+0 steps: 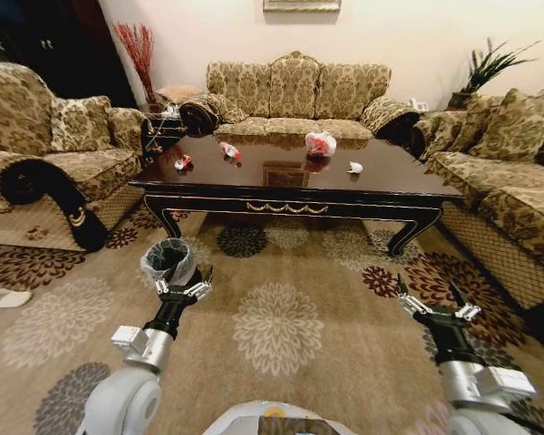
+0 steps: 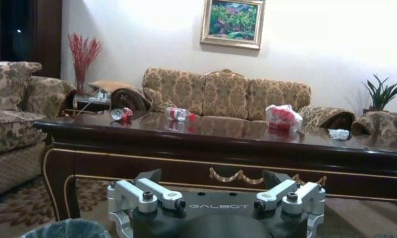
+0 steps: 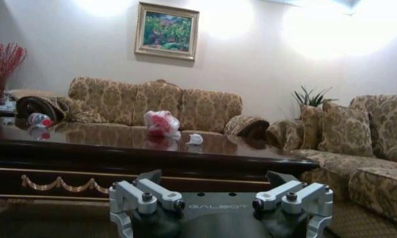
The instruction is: Move to the front of the table and place the trash on the table into the trash bin.
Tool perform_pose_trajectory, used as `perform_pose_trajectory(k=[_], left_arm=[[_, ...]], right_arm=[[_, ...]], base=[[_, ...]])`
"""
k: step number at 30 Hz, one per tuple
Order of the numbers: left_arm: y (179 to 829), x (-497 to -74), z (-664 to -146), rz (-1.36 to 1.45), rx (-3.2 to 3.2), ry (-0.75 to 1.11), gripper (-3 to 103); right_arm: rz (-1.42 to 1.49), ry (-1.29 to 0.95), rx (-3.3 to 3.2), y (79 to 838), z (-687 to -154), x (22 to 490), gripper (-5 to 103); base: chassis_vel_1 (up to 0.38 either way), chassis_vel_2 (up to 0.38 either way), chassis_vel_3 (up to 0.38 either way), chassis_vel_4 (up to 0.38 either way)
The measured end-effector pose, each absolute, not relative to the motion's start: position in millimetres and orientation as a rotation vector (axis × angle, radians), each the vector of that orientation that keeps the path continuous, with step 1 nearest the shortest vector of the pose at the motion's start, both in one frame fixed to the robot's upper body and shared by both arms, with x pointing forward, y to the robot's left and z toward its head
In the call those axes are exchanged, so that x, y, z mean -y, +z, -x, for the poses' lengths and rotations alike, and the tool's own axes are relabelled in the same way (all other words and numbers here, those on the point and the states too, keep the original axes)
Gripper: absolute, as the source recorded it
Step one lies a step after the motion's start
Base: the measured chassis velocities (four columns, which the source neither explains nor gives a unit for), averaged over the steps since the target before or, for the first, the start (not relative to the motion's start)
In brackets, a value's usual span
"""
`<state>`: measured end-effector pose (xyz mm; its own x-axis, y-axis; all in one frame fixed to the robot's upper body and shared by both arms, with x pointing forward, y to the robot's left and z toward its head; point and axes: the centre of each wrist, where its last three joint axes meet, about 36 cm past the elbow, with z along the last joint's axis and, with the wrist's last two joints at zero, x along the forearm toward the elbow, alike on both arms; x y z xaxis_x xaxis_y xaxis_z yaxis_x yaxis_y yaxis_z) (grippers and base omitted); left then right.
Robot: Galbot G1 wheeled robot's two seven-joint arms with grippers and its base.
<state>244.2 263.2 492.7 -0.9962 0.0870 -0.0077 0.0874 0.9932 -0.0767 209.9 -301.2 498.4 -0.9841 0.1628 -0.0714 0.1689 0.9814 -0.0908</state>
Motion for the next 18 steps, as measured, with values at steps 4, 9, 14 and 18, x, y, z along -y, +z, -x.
perform_pose_trajectory(k=[4, 9, 14, 18], left_arm=[[488.2, -265.1, -245.3, -0.127, -3.14, -0.107, 100], [487.5, -265.1, -243.4, -0.123, -3.13, -0.083, 100], [490.3, -264.5, -241.2, -0.124, -3.125, -0.091, 100], [490.3, -264.1, -240.6, -0.119, -3.127, -0.1, 100]], right_arm=[[-0.275, -0.132, -3.046, 499.2, -208.7, 302.7, 100], [-0.277, -0.133, -3.032, 495.6, -209.2, 303.4, 100], [-0.268, -0.138, -3.03, 495.2, -211.3, 304.2, 100], [-0.26, -0.146, -3.039, 494.2, -212.7, 305.5, 100]], base=[[0.0, 0.0, 0.0, 0.0], [0.0, 0.0, 0.0, 0.0], [0.0, 0.0, 0.0, 0.0], [0.0, 0.0, 0.0, 0.0]])
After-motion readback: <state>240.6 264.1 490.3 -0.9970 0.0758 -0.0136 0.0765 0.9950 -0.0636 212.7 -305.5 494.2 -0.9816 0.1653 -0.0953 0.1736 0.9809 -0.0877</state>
